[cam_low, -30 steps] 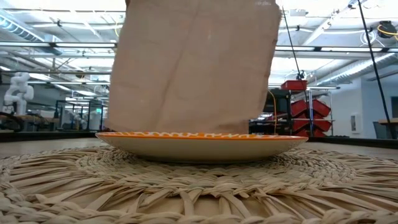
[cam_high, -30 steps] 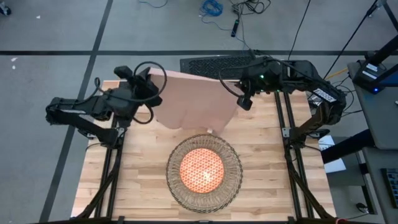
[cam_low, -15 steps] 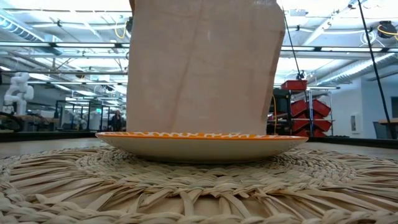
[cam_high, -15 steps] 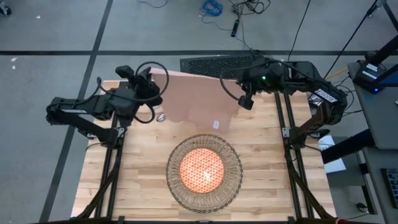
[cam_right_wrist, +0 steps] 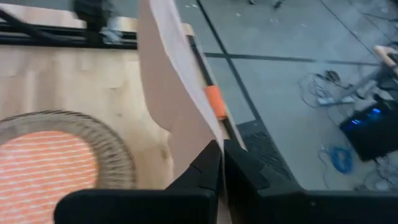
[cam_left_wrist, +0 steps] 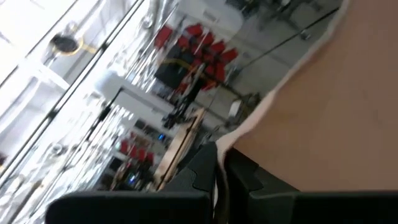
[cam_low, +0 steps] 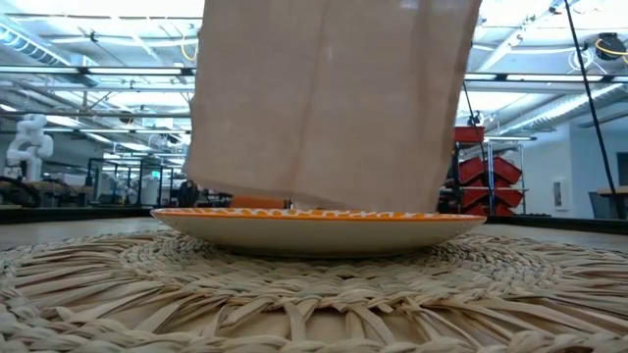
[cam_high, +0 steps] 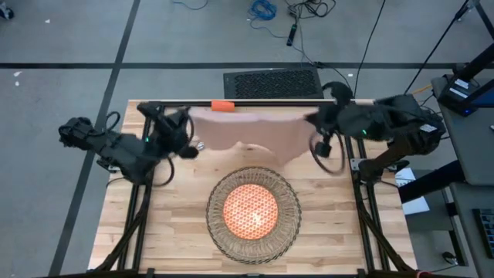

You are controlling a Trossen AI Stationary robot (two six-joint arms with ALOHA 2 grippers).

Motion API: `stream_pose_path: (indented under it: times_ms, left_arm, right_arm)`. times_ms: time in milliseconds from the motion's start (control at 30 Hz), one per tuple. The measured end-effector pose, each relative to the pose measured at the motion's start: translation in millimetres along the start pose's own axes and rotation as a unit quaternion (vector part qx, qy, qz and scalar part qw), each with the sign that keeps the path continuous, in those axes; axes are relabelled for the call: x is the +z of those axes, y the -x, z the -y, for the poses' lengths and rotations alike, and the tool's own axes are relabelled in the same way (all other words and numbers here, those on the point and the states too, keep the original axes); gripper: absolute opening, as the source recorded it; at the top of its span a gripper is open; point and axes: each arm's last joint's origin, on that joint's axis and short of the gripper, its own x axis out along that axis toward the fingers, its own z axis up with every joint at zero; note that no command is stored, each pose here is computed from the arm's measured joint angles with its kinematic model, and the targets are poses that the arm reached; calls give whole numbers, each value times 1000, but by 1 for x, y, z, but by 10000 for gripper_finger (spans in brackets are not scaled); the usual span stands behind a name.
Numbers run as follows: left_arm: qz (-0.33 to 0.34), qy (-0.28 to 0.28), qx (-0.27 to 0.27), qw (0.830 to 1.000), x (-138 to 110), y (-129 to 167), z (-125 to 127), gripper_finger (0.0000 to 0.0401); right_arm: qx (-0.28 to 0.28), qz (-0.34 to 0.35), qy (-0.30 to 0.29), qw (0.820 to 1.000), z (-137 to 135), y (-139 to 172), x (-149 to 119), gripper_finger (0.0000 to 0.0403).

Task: Set table place
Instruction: Fold the napkin

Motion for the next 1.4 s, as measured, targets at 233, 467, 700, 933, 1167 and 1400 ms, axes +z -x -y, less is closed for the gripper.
stream_pose_path:
  times_ms: [233, 467, 700, 933, 1167, 1400]
  left_arm:
    - [56, -17, -41, 997, 16, 37, 28, 0]
    - [103, 15, -73, 992, 37, 70, 21, 0]
    - [154, 48, -113, 980, 56, 103, -3, 0]
    - [175, 35, -128, 976, 65, 123, 6, 0]
    - [125, 38, -91, 987, 60, 110, 13, 0]
    - [68, 42, -48, 996, 61, 72, 19, 0]
  right_arm:
    - [75, 21, 10, 997, -39, 34, -11, 0]
    - [115, 72, 22, 991, -67, 70, -22, 0]
    - [165, 138, 39, 976, -88, 104, -29, 0]
    - [181, 159, 49, 969, -97, 117, -34, 0]
    - [150, 116, 29, 981, -89, 102, -36, 0]
    - [106, 64, 9, 992, -77, 79, -34, 0]
